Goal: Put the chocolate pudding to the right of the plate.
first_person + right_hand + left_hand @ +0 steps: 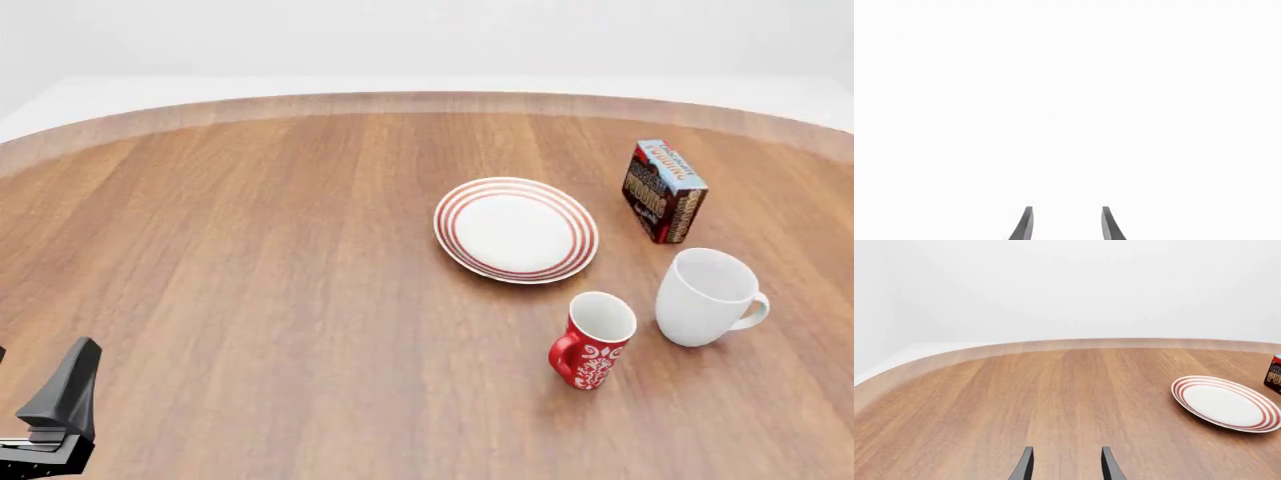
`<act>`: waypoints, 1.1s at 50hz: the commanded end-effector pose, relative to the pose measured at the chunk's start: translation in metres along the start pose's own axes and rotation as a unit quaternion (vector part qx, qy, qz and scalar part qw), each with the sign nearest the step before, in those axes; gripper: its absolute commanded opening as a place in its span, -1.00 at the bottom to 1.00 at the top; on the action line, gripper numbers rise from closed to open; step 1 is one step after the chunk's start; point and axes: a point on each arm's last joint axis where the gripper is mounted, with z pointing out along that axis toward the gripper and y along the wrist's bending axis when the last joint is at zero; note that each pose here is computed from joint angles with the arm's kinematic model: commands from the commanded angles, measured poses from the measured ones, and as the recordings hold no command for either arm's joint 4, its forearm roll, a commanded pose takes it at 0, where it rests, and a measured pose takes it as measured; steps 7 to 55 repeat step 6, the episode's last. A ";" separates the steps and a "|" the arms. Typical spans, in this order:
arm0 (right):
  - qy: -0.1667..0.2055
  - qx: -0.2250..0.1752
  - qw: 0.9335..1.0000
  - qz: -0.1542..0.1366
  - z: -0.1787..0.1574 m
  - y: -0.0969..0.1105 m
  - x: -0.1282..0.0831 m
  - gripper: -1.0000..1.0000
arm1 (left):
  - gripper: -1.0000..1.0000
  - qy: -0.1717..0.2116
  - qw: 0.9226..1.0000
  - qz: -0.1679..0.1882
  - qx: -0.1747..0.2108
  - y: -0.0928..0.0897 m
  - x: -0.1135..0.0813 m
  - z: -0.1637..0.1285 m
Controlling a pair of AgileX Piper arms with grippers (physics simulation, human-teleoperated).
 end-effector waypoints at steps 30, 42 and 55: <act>-0.253 -0.006 0.962 0.104 -0.128 -0.012 -0.111 1.00 | 1.00 0.000 1.000 0.000 0.000 0.000 0.000 0.000; -0.253 -0.006 0.962 0.104 -0.128 -0.012 -0.111 1.00 | 1.00 0.000 1.000 0.000 0.000 0.000 0.000 0.000; -0.253 -0.006 0.962 0.104 -0.128 -0.012 -0.111 1.00 | 1.00 0.000 1.000 0.000 0.000 0.000 0.000 0.000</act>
